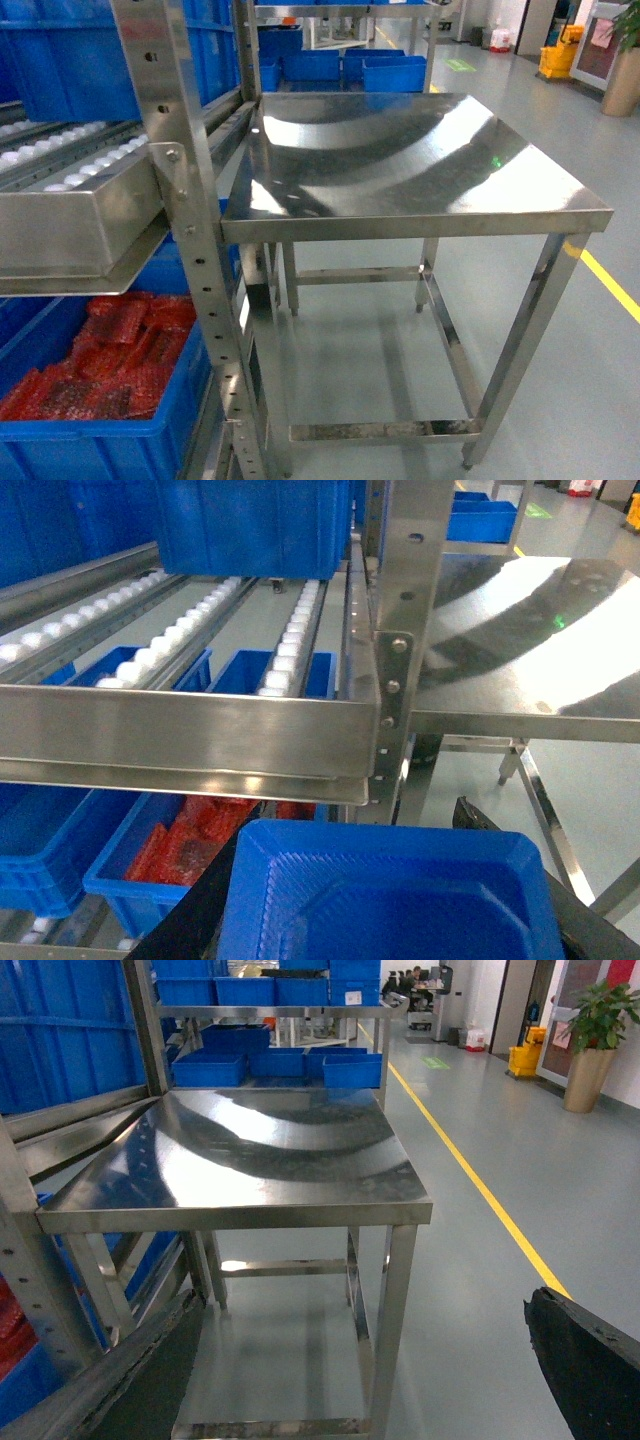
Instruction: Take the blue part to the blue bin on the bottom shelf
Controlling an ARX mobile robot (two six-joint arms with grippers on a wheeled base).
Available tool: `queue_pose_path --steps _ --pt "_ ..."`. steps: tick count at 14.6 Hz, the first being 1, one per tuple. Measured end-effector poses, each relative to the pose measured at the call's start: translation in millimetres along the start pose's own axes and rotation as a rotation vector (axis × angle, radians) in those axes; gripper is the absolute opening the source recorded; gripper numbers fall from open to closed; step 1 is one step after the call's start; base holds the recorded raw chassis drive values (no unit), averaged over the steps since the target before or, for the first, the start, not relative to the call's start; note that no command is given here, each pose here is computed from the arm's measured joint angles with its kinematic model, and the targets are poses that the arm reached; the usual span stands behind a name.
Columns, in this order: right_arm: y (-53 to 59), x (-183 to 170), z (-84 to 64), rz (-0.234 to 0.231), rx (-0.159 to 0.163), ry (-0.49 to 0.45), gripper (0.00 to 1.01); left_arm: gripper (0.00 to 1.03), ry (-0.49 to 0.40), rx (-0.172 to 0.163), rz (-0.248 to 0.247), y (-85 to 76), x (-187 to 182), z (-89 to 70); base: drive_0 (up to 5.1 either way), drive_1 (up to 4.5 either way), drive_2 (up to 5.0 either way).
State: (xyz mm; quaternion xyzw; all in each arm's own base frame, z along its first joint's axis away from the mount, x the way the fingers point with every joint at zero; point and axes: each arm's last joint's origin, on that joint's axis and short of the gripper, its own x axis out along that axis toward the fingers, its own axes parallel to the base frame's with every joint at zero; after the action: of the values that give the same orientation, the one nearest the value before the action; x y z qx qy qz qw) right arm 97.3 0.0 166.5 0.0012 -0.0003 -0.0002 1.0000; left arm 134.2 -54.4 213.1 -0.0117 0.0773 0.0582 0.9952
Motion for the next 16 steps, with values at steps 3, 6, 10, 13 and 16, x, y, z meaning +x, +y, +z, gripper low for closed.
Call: queue_pose_path --steps 3,6,10,13,16 --pt "0.0 0.0 0.2 0.000 0.000 -0.002 0.98 0.43 0.000 0.000 0.000 -0.1 0.1 0.0 -4.9 1.39 3.3" --pt "0.0 0.0 0.2 0.000 0.000 -0.002 0.98 0.43 -0.001 -0.001 0.000 -0.1 0.0 0.1 -5.0 1.41 3.3" --pt "0.0 0.0 -0.1 0.001 0.000 0.001 0.98 0.43 0.001 0.001 0.000 -0.1 0.2 -0.2 -4.9 1.72 3.1" --pt "0.0 0.0 0.2 0.000 0.000 -0.002 0.98 0.43 0.000 0.000 0.000 0.0 0.0 0.0 -4.9 2.46 2.5" --pt "0.0 0.0 0.0 0.001 0.000 0.000 0.98 0.43 0.000 0.000 -0.001 -0.1 -0.1 0.0 -5.0 2.39 2.4"
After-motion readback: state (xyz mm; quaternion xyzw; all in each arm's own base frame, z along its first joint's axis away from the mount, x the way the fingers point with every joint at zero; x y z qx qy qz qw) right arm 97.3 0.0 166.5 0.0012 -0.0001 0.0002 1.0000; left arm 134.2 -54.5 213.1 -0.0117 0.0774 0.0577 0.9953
